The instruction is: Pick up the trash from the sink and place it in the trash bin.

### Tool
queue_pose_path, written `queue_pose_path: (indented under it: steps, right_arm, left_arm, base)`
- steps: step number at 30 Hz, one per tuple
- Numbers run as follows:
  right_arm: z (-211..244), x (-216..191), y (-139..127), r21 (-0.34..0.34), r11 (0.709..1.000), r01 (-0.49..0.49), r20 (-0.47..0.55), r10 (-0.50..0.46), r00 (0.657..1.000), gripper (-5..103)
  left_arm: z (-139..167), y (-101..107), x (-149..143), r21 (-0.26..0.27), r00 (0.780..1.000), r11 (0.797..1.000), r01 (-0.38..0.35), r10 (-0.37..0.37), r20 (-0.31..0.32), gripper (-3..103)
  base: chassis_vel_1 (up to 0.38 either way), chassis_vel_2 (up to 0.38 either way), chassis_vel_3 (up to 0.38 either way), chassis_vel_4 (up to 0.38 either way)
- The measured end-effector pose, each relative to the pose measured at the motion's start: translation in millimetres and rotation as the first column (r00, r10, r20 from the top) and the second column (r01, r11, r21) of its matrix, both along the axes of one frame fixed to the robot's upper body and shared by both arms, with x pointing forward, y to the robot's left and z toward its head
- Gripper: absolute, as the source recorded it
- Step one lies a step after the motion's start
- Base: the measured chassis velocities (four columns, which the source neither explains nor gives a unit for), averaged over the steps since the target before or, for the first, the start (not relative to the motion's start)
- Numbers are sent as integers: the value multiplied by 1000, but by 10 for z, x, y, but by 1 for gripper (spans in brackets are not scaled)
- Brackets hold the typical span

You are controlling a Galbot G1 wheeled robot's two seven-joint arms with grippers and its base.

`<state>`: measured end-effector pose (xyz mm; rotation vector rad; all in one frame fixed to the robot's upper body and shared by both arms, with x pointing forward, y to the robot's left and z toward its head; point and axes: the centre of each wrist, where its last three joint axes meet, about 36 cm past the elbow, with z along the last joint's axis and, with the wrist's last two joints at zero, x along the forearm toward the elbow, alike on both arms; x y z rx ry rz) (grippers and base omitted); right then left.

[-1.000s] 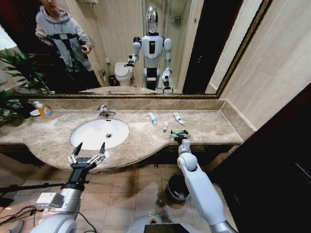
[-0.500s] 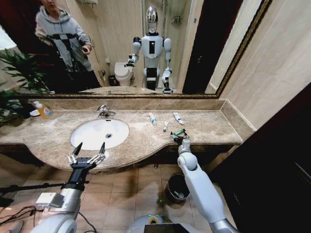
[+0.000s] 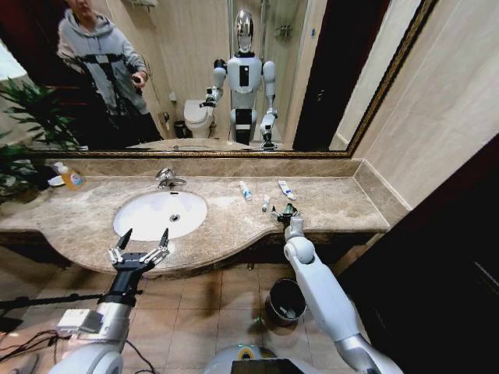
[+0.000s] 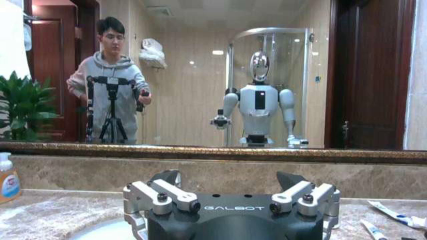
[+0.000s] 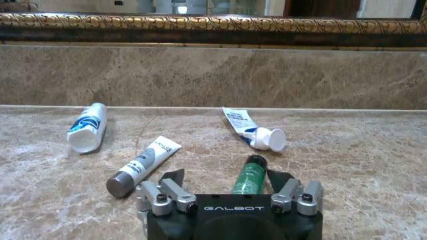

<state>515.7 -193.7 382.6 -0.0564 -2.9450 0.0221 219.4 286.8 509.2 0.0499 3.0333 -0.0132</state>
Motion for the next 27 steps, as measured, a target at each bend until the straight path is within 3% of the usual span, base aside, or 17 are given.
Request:
queue_pose_path:
  steps: [4,7,11,15,16,19,27]
  right_arm:
    - [-16,-9,-26,1,1000,0,-2,0,1000,72]
    - [-39,-27,-54,2,1000,3,-5,-3,1000,56]
    - [-53,-48,-72,2,1000,5,-6,-5,1000,51]
    - [-70,-82,-110,1,1000,6,-6,-6,1000,29]
    - [-70,-82,-110,1,1000,6,-6,-6,1000,29]
    - [-73,-111,-133,1,1000,8,-2,-8,1000,15]
    - [-47,-197,-205,-3,1000,4,5,-4,1000,12]
  left_arm:
    - [0,0,0,0,1000,1000,0,0,0,100]
    - [0,0,0,0,1000,1000,0,0,0,100]
    - [0,0,0,0,1000,1000,0,0,0,100]
    - [0,0,0,0,1000,1000,0,0,0,100]
    - [0,0,0,0,1000,1000,0,0,0,100]
    - [0,0,0,0,1000,1000,0,0,0,100]
    - [0,0,0,0,1000,1000,0,0,0,100]
  base:
    - [0,0,0,0]
    - [0,0,0,0]
    - [0,0,0,0]
    - [0,0,0,0]
    - [0,0,0,0]
    - [0,0,0,0]
    - [0,0,0,0]
